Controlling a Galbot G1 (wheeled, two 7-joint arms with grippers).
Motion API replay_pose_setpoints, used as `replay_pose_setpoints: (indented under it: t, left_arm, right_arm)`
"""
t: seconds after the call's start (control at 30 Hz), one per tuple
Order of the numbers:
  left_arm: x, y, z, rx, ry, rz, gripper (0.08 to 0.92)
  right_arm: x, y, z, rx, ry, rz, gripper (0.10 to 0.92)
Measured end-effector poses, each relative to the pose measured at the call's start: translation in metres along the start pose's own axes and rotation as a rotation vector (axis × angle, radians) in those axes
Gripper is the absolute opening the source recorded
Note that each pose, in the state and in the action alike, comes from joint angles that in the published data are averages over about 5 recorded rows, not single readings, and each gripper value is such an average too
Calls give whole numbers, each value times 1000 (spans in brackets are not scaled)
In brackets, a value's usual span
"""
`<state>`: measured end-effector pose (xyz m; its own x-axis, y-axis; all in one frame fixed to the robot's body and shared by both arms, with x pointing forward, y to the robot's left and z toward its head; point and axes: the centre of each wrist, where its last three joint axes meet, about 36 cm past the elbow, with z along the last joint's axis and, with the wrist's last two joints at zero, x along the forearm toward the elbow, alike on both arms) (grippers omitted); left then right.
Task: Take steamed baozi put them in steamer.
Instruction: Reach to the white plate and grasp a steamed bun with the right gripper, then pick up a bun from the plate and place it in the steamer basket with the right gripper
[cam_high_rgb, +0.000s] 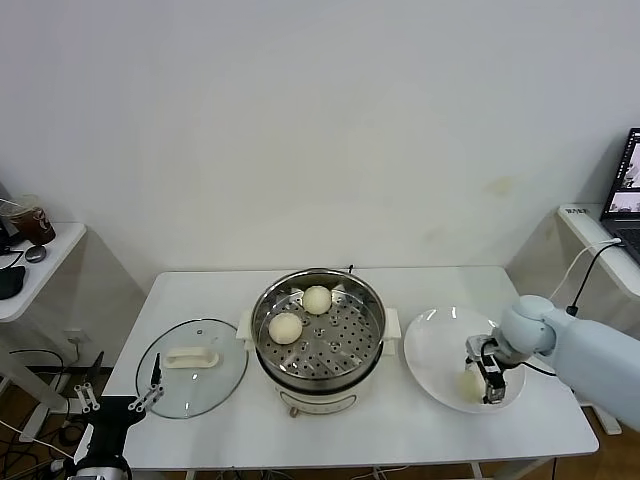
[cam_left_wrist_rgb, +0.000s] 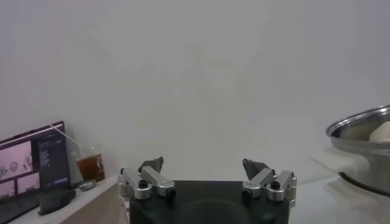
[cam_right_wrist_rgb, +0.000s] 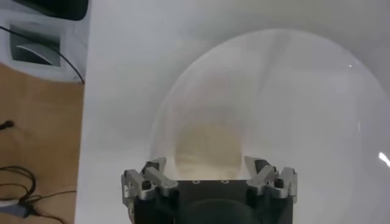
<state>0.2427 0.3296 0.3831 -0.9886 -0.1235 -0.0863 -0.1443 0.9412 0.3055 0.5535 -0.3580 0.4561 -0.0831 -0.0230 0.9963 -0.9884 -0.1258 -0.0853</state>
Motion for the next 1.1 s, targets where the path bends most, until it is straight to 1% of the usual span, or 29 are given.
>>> replay_pose_setpoints:
  t: [0.07,0.17,0.27,0.37,0.47,0.63,0.8,0.97,1.1]
  left_arm:
    - [0,0,0,0,0,-1,823]
    - [0,1,-1,0,-2,-2,823]
    - [0,1,-2,0,-5,-3,823]
    - [-1,1,-2,0,-7,-3,823]
    - [-1,1,-3,2,-10,-2,823]
    - [-4,1,-5,4,-16,-1,823]
    - [-6,0,-5,8,-20,1,823]
    - [-6,-1,-5,11,-20,2,823]
    - [-5,0,-6,13,-21,-2,823]
  right_arm:
    - [0,-1,0,-2,-1,1,588]
    - [0,-2,-1,-5,-5,3,524]
    - [4,-4,-1,-8,-9,8,482]
    - [12,-9,0,-8,-13,15,468]
    - [27,-17,2,-8,-18,27,472]
    - [71,-40,4,0,-37,58,475]
    - [136,-70,-12,56,-86,120,475]
    - [204,-93,-49,180,-149,194,475]
    - [234,-102,-93,320,-193,220,477]
